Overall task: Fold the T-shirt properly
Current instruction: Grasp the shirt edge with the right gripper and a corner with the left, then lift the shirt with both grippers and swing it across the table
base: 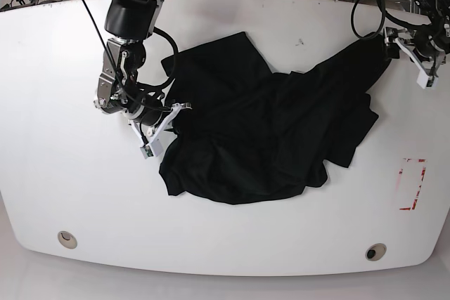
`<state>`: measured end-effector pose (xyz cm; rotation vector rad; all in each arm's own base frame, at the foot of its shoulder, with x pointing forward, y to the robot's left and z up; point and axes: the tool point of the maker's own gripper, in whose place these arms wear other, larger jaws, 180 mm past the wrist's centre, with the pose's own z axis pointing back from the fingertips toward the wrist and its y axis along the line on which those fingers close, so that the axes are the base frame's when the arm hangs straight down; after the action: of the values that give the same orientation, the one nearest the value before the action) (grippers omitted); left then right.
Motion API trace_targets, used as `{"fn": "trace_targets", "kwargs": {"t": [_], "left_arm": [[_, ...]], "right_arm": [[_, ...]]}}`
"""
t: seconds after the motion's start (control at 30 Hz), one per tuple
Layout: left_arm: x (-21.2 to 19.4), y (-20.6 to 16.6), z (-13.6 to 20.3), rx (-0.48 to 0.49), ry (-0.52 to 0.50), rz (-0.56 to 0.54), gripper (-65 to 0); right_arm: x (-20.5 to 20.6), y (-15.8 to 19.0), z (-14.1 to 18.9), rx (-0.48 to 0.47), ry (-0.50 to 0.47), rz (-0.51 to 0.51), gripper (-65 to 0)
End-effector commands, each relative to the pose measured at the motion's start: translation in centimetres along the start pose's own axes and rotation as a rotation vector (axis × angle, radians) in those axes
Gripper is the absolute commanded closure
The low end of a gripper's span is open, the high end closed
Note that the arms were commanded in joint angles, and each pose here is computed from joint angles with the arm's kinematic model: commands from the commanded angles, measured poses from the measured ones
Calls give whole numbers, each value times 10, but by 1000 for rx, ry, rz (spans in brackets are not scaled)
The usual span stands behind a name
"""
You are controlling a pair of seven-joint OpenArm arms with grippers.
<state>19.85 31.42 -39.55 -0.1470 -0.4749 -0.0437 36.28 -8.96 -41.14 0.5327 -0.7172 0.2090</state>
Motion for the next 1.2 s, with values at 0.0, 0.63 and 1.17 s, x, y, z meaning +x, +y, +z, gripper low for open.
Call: {"fn": "trace_targets", "kwargs": {"t": [0.0, 0.63, 1.17], "left_arm": [[15, -6, 2, -20, -47, -26, -606], [15, -47, -22, -122, 18, -129, -604], [12, -58, -28, -146, 38, -157, -64]], "right_arm": [[23, 0, 4, 2, -61, 21, 0], [22, -1, 5, 0, -62, 18, 0], [32, 0, 9, -7, -84, 38, 0]]}}
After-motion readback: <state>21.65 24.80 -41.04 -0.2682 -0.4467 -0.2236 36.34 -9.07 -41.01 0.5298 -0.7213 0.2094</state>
